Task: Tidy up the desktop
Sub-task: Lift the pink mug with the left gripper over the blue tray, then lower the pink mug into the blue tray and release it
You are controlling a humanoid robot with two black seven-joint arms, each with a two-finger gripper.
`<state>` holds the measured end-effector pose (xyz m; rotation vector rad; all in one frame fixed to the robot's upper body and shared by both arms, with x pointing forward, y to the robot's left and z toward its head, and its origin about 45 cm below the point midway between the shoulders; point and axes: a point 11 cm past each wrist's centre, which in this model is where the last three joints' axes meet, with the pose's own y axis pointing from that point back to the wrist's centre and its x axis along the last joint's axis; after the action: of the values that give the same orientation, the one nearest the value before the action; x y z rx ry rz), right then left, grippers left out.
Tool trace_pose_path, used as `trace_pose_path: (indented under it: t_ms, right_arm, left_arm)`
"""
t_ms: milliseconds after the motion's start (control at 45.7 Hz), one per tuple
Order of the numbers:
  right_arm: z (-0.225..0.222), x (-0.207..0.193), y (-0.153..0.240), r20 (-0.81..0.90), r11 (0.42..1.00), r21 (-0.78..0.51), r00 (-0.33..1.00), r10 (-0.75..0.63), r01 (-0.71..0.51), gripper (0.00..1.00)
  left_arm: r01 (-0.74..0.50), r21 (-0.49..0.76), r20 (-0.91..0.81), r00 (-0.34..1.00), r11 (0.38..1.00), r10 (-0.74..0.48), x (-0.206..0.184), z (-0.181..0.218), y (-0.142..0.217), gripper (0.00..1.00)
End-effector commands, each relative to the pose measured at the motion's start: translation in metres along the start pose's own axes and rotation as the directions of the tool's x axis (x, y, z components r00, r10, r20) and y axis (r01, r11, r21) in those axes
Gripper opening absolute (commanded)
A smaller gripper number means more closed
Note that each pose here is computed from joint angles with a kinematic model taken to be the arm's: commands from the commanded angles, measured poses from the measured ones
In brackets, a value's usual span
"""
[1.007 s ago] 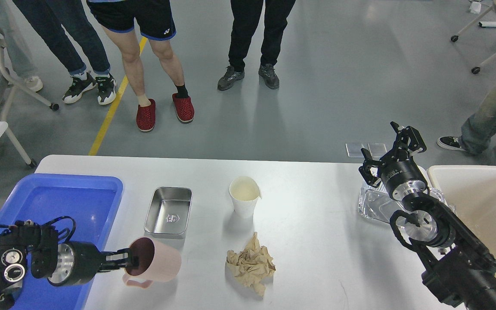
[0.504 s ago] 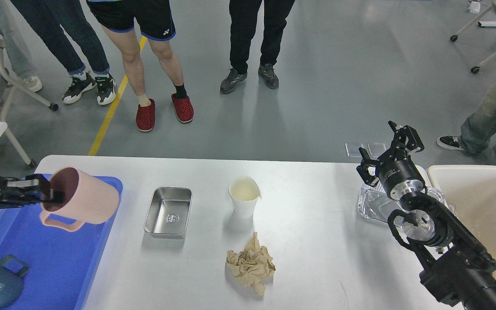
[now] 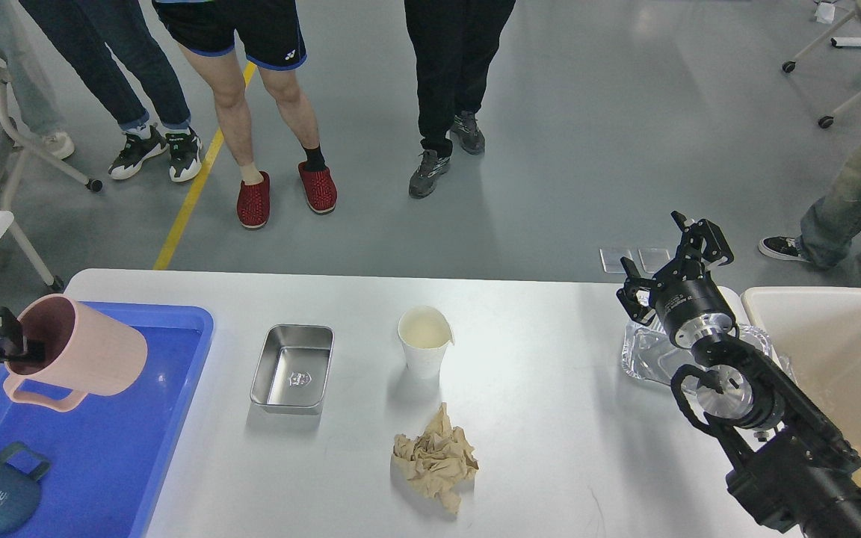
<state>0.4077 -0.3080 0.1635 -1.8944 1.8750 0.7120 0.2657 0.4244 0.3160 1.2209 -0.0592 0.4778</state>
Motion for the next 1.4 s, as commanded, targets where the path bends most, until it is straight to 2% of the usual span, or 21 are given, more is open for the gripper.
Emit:
trace_pose_path:
  t_ms: [0, 197, 306, 722, 985, 1095, 1248, 1379]
  right_arm:
    - [0.000, -0.001, 0.000, 0.002, 1.000, 0.001, 1.000, -0.001, 0.001, 1.00]
    - [0.000, -0.003, -0.002, 0.003, 1.000, 0.003, 1.000, -0.005, 0.005, 1.00]
    - [-0.001, -0.002, -0.001, 0.002, 1.000, 0.002, 1.000, -0.005, 0.005, 1.00]
    - [0.001, -0.001, 0.000, 0.003, 1.000, 0.000, 1.000, 0.000, 0.000, 1.00]
    - [0.001, -0.001, 0.000, 0.004, 1.000, -0.001, 1.000, -0.002, 0.002, 1.00]
    - [0.001, -0.001, 0.000, 0.004, 1.000, -0.002, 1.000, -0.002, 0.002, 1.00]
    - [0.001, -0.001, 0.000, 0.004, 1.000, -0.002, 1.000, -0.002, 0.002, 1.00]
    - [0.001, -0.001, 0.000, 0.004, 1.000, -0.002, 1.000, -0.002, 0.002, 1.00]
  left_arm:
    - [-0.015, 0.028, -0.015, 1.000, 1.000, 0.015, 0.003, -0.008, -0.003, 0.02]
    - [0.050, 0.116, -0.083, 0.996, 0.992, -0.040, -0.017, -0.044, -0.057, 0.02]
    - [0.078, 0.124, -0.090, 0.994, 0.989, -0.067, -0.027, -0.047, -0.078, 0.03]
    - [0.116, 0.264, -0.208, 0.976, 0.958, -0.061, -0.052, -0.109, -0.098, 0.04]
    - [0.132, 0.253, -0.232, 0.970, 0.958, -0.072, -0.076, -0.108, -0.129, 0.05]
    - [0.147, 0.262, -0.243, 0.966, 0.954, -0.083, -0.085, -0.113, -0.132, 0.06]
    - [0.140, 0.268, -0.247, 0.966, 0.953, -0.072, -0.085, -0.115, -0.132, 0.16]
    - [0.140, 0.273, -0.248, 0.966, 0.952, -0.071, -0.085, -0.116, -0.131, 0.34]
